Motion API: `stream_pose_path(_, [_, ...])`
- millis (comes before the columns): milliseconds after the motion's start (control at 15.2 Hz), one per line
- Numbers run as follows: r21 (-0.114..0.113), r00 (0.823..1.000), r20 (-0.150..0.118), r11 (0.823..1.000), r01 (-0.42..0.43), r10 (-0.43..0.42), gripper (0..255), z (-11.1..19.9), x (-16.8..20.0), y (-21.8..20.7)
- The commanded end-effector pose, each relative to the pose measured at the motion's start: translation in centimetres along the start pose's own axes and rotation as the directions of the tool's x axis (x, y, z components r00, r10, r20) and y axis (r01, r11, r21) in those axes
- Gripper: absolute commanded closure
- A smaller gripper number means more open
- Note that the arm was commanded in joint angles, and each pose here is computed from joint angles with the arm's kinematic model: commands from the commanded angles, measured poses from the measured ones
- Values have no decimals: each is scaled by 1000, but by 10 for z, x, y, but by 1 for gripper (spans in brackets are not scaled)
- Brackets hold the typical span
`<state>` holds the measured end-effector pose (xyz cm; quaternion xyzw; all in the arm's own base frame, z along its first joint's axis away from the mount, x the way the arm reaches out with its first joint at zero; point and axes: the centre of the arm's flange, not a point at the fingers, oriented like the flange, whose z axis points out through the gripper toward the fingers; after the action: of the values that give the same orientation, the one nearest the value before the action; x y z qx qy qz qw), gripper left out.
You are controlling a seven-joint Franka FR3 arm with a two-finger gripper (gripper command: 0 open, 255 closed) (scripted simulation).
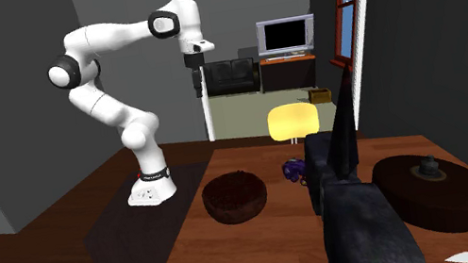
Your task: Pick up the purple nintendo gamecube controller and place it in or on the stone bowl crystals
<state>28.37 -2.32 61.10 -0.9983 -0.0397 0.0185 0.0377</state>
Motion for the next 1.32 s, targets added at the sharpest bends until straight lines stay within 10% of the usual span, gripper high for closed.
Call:
stream_pose_path(0, [0,1000,0,1000,0,0,0,0,0,0])
stream_pose_path(1254, [6,986,61,987,-158,158,0,110,187,140])
